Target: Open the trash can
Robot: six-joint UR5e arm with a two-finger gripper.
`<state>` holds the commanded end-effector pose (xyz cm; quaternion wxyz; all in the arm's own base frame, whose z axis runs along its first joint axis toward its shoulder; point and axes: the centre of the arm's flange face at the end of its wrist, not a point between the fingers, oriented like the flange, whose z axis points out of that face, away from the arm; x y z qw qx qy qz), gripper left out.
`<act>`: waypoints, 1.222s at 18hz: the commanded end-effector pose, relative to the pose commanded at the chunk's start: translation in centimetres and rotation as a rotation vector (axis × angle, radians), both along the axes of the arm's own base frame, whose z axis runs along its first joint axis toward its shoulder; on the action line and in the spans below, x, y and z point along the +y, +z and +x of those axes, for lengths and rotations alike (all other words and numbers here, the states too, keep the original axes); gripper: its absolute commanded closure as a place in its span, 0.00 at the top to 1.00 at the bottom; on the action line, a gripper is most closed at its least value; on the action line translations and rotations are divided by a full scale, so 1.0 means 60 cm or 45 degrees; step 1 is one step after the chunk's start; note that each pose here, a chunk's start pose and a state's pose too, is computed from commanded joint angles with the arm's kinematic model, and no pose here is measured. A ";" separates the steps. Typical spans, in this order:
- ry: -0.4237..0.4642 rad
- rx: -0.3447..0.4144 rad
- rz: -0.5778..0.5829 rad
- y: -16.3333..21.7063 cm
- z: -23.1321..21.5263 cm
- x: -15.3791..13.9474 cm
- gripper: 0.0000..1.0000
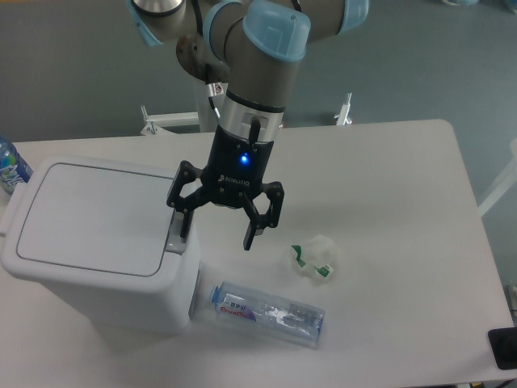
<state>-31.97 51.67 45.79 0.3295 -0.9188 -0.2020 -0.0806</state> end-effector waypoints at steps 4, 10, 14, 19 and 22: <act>0.002 0.002 0.006 0.005 0.000 0.000 1.00; 0.019 0.034 0.035 0.035 -0.016 -0.004 1.00; 0.070 0.117 0.060 0.058 -0.078 -0.039 1.00; -0.017 0.321 -0.049 0.008 -0.176 -0.127 1.00; -0.114 0.448 -0.240 -0.062 -0.233 -0.207 1.00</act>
